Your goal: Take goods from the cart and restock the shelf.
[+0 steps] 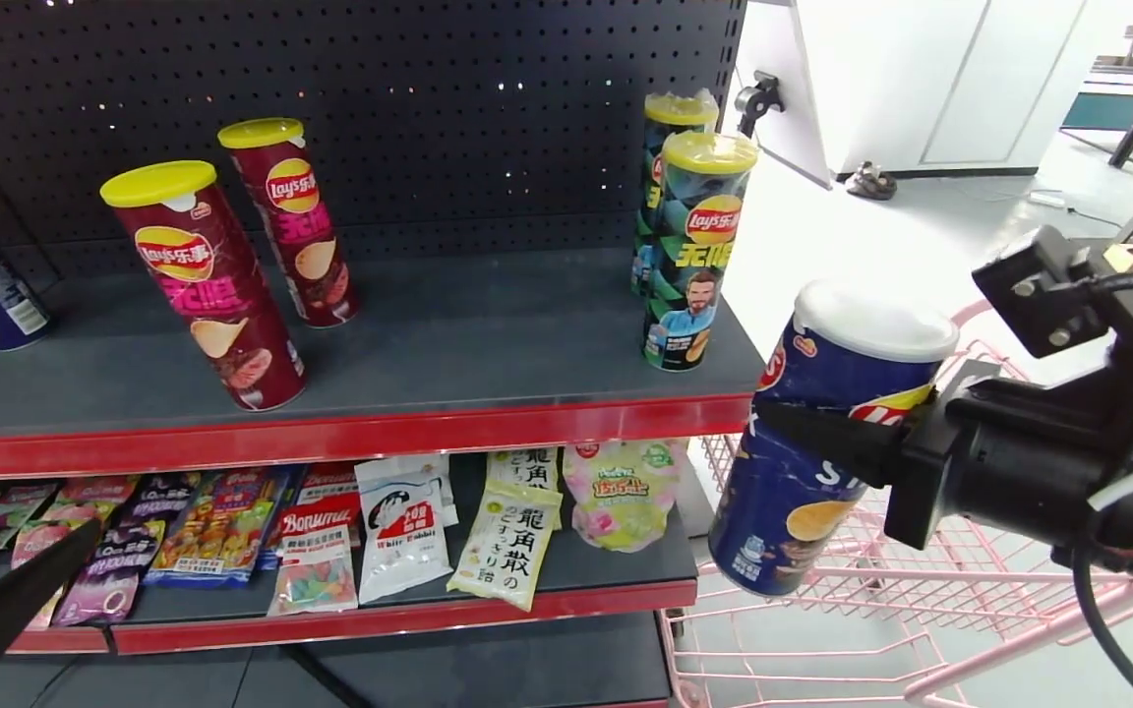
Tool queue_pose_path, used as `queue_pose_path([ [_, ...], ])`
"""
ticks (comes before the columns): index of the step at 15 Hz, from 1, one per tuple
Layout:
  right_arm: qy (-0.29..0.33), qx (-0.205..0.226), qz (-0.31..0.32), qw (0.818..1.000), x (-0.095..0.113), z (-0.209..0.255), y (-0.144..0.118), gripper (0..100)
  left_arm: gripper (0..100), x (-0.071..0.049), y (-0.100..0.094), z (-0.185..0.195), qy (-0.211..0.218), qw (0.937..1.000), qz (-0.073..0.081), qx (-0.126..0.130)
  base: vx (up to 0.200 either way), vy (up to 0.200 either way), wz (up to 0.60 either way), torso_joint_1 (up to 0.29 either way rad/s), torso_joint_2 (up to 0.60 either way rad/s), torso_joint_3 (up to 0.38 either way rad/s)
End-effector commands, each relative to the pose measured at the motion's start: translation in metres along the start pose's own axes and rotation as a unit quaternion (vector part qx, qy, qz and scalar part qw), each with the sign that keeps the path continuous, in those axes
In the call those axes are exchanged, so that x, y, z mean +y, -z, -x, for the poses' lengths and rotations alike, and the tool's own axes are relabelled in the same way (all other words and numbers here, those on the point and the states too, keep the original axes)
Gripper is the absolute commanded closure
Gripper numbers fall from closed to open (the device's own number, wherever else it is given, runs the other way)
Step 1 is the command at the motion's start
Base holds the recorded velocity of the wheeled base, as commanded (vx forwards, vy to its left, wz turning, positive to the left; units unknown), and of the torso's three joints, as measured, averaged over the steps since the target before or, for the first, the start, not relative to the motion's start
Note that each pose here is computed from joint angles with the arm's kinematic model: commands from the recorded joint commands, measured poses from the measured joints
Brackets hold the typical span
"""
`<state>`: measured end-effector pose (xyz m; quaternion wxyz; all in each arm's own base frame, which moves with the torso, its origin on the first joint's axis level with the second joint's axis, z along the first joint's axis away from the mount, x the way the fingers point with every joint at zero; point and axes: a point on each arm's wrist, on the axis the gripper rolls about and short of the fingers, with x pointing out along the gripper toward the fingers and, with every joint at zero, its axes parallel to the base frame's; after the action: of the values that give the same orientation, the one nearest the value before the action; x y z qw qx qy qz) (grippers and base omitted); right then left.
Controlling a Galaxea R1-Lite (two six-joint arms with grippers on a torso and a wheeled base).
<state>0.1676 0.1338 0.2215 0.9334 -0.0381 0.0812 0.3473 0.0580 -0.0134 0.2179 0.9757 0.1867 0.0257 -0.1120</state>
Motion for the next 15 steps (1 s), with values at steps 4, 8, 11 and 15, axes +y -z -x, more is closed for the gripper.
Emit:
queue_pose_path([
  [4, -0.042, -0.014, 0.012, 0.999, 0.005, 0.01, -0.003, 100, 0, 0.0, 0.001, 0.0, 0.0, 1.0, 0.0, 0.001, 0.0, 0.2, 0.0, -0.002, 0.0, 0.001],
  [8, -0.068, -0.015, 0.016, 0.997, 0.015, 0.01, -0.003, 100, 0, 0.0, 0.001, 0.001, -0.001, 1.0, 0.0, 0.0, 0.0, 0.2, 0.0, 0.002, 0.0, 0.002],
  [11, -0.081, -0.017, 0.023, 0.996, 0.022, 0.009, -0.005, 100, 0, 0.0, 0.001, 0.001, -0.001, 1.0, 0.0, -0.001, 0.0, 0.2, 0.0, 0.007, 0.0, 0.005],
  [15, -0.078, -0.011, 0.039, 0.996, 0.021, 0.01, 0.0, 100, 0, -0.002, 0.005, 0.003, -0.001, 1.0, 0.0, 0.0, 0.0, 0.2, 0.0, 0.0, 0.0, 0.005],
])
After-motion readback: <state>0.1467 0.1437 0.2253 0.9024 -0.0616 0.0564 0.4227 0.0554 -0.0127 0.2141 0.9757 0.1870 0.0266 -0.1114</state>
